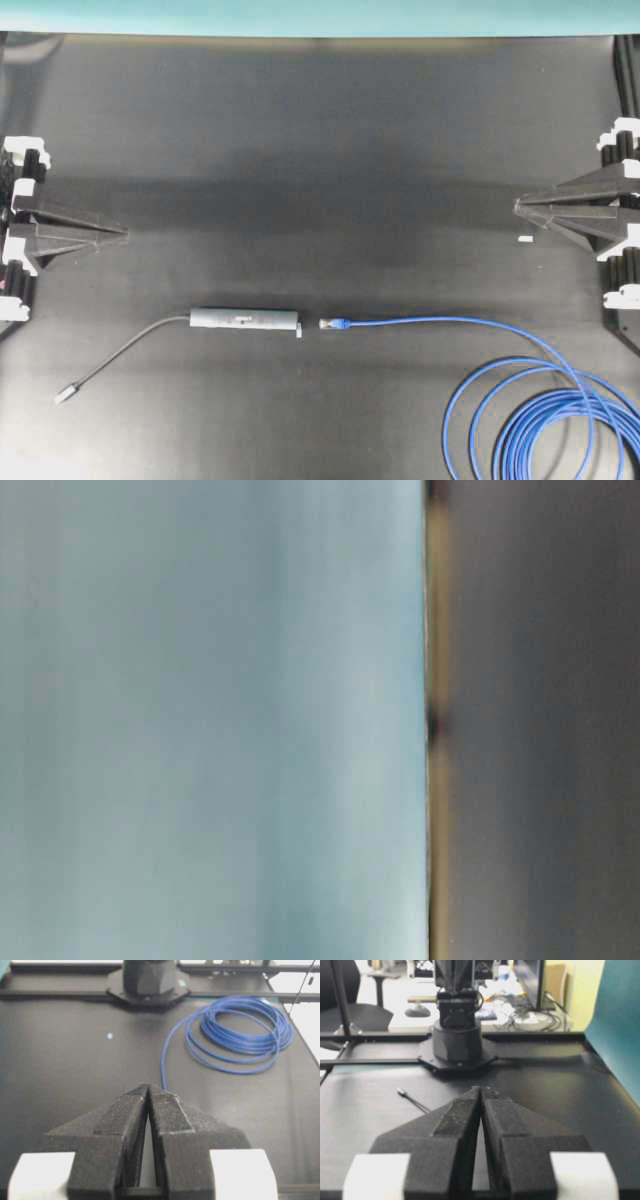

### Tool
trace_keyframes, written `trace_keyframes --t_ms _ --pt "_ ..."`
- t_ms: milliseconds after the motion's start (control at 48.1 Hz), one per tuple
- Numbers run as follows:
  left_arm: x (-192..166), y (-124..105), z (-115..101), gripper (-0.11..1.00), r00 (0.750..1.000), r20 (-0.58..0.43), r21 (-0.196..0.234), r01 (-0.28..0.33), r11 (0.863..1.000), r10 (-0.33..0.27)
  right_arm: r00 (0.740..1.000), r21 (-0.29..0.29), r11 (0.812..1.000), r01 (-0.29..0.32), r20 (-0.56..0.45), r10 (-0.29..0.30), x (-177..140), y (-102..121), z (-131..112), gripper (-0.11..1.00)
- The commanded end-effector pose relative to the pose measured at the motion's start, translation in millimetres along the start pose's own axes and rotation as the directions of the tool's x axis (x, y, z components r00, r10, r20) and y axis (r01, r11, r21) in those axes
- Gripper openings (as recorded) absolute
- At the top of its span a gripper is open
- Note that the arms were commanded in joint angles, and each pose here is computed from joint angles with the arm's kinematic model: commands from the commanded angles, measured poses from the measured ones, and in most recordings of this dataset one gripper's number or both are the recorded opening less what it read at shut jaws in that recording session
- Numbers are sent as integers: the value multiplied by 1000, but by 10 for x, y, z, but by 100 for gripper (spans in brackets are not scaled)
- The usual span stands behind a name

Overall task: Insert the LAN cable into the hub.
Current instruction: 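Move left gripper to the grey hub and right gripper toward the blue cable plug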

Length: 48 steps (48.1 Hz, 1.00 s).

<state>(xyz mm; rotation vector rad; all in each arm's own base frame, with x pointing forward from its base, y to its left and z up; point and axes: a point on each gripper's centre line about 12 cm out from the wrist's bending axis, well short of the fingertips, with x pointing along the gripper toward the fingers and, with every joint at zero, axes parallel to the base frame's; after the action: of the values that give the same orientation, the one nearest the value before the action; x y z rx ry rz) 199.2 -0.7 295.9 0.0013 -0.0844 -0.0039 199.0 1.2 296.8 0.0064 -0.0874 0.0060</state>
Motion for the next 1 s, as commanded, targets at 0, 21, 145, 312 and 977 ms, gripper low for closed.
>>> trace_keyframes --t_ms 0,21,145,312,977 --pt "59 -17 76 6 1000 7 27 14 1000 -14 1000 10 1000 5 5 -5 42 -8 52 3" --pt "65 -17 70 6 1000 1 27 13 1000 -14 1000 13 1000 6 -5 -6 49 -9 47 3" --pt "135 -28 48 0 999 -45 28 19 999 -18 987 44 999 14 -159 -7 110 -10 -22 0" --pt "308 -48 -94 0 979 -201 27 30 999 -24 940 55 998 14 -341 6 182 12 -76 0" --pt "525 -191 -591 26 916 -394 -30 67 997 -73 761 55 998 -17 -647 48 771 155 -598 31"
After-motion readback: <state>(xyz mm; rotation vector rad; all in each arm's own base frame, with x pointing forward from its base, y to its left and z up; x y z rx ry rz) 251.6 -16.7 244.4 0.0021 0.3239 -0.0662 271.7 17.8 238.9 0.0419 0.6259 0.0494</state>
